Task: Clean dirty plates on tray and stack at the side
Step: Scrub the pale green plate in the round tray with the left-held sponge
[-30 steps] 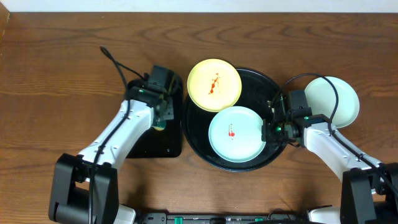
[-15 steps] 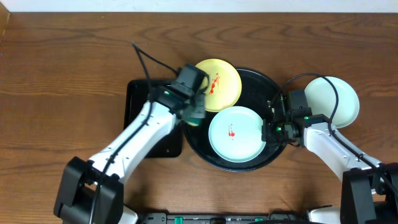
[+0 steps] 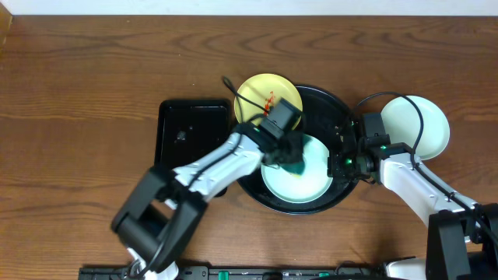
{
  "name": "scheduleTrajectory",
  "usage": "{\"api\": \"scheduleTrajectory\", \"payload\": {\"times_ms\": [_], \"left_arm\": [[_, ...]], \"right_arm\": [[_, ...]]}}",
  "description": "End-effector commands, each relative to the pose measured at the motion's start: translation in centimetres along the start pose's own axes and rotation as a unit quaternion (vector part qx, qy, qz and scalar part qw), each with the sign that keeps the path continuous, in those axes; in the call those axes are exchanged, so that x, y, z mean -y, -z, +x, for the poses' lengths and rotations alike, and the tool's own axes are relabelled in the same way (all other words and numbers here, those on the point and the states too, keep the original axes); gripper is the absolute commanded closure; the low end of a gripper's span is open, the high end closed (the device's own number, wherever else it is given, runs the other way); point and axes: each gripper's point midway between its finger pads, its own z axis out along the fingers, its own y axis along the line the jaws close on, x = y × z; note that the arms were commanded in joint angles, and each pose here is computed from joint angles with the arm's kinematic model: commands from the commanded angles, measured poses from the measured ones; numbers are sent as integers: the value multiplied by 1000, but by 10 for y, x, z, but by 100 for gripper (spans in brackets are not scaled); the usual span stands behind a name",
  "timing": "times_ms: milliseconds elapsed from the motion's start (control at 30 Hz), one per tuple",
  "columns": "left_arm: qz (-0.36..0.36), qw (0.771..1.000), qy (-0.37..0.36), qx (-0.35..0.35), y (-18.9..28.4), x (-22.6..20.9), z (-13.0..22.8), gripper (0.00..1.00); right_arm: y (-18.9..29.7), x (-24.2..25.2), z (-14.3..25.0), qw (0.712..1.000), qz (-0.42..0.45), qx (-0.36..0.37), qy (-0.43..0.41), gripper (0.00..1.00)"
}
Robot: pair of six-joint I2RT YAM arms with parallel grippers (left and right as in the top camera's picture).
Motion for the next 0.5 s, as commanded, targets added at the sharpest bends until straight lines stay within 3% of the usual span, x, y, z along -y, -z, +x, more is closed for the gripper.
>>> {"api": "scheduleTrajectory", "payload": {"times_ms": [0,300,467], "left_arm": [[11,1000,9,-22,-9,13,14,93],[-189,981,41,2,5,-78,13,93],[-166,985,48,-15,12,-80,8,93]], "right_arm": [[-3,0,4,1000,4,-7,-4,99],[-4,0,4,1000,4,-8,-4,99],[-3,0,4,1000,4,-8,-4,99]]}}
